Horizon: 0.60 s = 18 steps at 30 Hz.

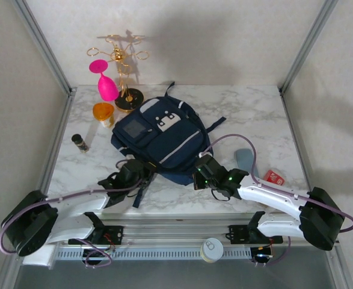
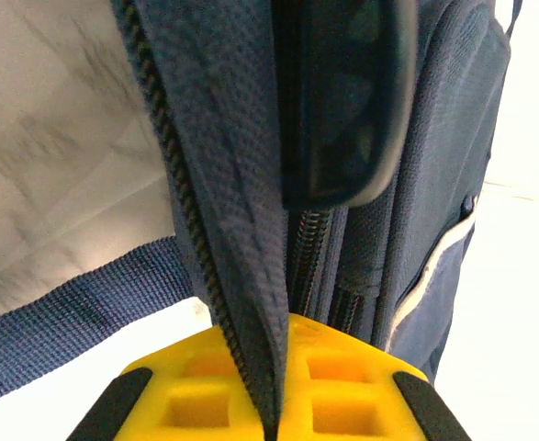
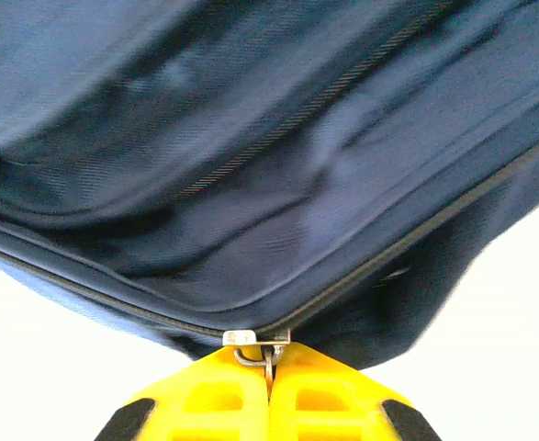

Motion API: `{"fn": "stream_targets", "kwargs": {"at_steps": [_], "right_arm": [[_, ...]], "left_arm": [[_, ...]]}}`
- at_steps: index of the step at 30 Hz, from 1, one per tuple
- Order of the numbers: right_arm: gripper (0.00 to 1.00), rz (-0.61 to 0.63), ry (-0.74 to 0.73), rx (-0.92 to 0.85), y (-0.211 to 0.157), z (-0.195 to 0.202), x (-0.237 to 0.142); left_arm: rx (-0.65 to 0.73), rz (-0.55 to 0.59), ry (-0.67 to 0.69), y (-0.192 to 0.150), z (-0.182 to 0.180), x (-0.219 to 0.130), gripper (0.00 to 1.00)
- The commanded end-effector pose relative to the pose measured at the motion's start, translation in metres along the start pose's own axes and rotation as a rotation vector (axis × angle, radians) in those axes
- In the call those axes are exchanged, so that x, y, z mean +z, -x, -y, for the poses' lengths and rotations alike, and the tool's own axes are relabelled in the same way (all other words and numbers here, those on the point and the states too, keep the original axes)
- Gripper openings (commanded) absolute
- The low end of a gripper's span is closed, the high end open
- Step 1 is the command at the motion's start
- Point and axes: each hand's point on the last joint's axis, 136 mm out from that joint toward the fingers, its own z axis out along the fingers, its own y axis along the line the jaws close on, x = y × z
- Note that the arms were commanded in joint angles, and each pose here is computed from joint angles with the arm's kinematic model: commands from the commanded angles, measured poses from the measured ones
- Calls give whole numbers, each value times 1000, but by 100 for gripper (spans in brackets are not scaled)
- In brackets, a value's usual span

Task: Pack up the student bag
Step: Zip the student bag at the center of the table.

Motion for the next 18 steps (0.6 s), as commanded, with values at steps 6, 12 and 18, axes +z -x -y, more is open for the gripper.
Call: {"fn": "stream_targets", "kwargs": {"at_steps": [6, 12, 18], "right_arm": [[0, -9, 102, -100, 2, -33, 6], [0, -9, 153, -117, -1, -44, 14], [0, -5, 114, -116, -4, -34, 19]], "left_arm": [[126, 132, 66, 53, -11, -20, 29], [57, 80, 18, 18, -6, -33, 55], [-53, -28, -7, -39, -1, -31, 72]]}}
